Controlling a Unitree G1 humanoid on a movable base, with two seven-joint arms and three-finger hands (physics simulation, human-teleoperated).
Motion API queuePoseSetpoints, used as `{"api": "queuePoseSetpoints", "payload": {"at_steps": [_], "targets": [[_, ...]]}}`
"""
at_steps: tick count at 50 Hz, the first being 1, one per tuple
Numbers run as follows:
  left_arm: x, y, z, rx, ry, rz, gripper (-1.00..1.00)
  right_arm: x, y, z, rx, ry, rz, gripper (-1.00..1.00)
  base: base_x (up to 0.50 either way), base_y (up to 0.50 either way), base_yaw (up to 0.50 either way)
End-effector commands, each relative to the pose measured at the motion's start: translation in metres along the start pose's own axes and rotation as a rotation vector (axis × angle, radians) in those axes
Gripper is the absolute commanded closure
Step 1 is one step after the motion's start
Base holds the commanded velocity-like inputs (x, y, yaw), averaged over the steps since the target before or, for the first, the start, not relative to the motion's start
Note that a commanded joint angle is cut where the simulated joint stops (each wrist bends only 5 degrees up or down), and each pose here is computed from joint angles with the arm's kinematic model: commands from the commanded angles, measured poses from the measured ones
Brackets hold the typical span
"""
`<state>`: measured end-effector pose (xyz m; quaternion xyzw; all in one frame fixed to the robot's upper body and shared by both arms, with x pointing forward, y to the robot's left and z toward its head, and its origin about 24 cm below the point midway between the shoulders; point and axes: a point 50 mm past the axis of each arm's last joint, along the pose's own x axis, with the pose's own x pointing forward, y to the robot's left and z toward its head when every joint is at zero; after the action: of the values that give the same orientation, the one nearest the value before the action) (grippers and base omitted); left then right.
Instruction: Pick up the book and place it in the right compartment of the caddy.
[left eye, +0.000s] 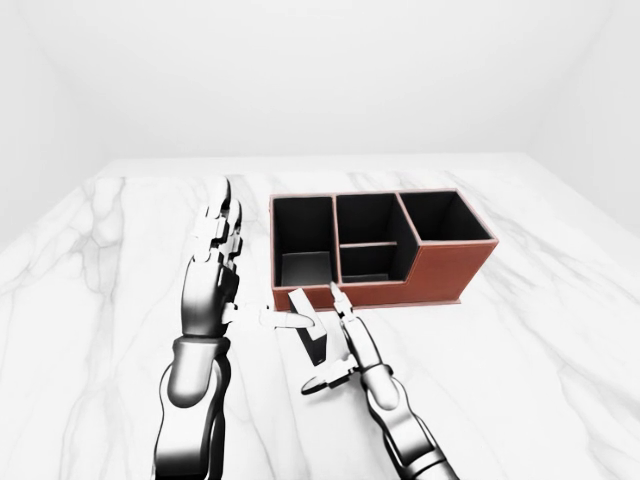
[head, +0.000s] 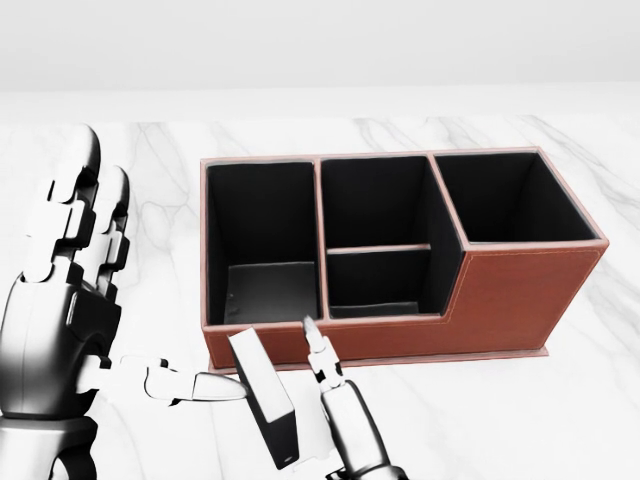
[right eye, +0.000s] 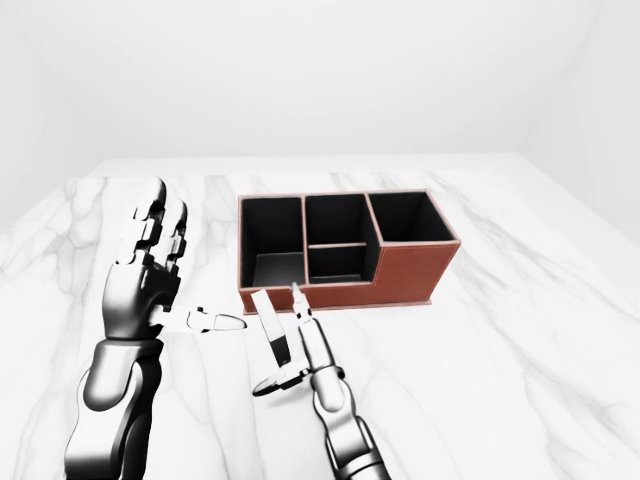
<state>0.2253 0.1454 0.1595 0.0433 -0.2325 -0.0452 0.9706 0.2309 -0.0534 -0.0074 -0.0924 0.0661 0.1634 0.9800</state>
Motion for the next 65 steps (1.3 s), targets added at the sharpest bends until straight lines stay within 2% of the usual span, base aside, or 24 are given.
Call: {"api": "queuePoseSetpoints", "payload": {"at_steps": [1, 49, 50, 51, 65], "targets": [[-0.001, 0.001, 0.001, -0.005, -0.004, 0.008, -1.00, 0.005, 0.002, -0.006, -0.020, 0.034, 0.000, -1.00, 0.00, 0.00, 0.00], [-0.001, 0.001, 0.000, -0.010, 0.000, 0.006, -1.00, 0.018, 0.009, -0.025, -0.037, 0.143, 0.025, -1.00, 0.00, 0.00, 0.00], [-0.001, 0.001, 0.001, -0.010, -0.002, 0.006, -1.00, 0.017, 0.009, -0.025, -0.038, 0.140, 0.025, -0.08, 0.00, 0.00, 0.00], [-0.001, 0.001, 0.001, -0.010, -0.004, 0.006, -1.00, 0.017, 0.009, -0.024, -0.038, 0.135, 0.026, 1.00, 0.00, 0.00, 0.00], [-0.001, 0.002, 0.000, -0.012, 0.001, 0.006, -1.00, 0.015, 0.010, -0.026, -0.042, 0.140, 0.028, 1.00, 0.00, 0.00, 0.00]]}}
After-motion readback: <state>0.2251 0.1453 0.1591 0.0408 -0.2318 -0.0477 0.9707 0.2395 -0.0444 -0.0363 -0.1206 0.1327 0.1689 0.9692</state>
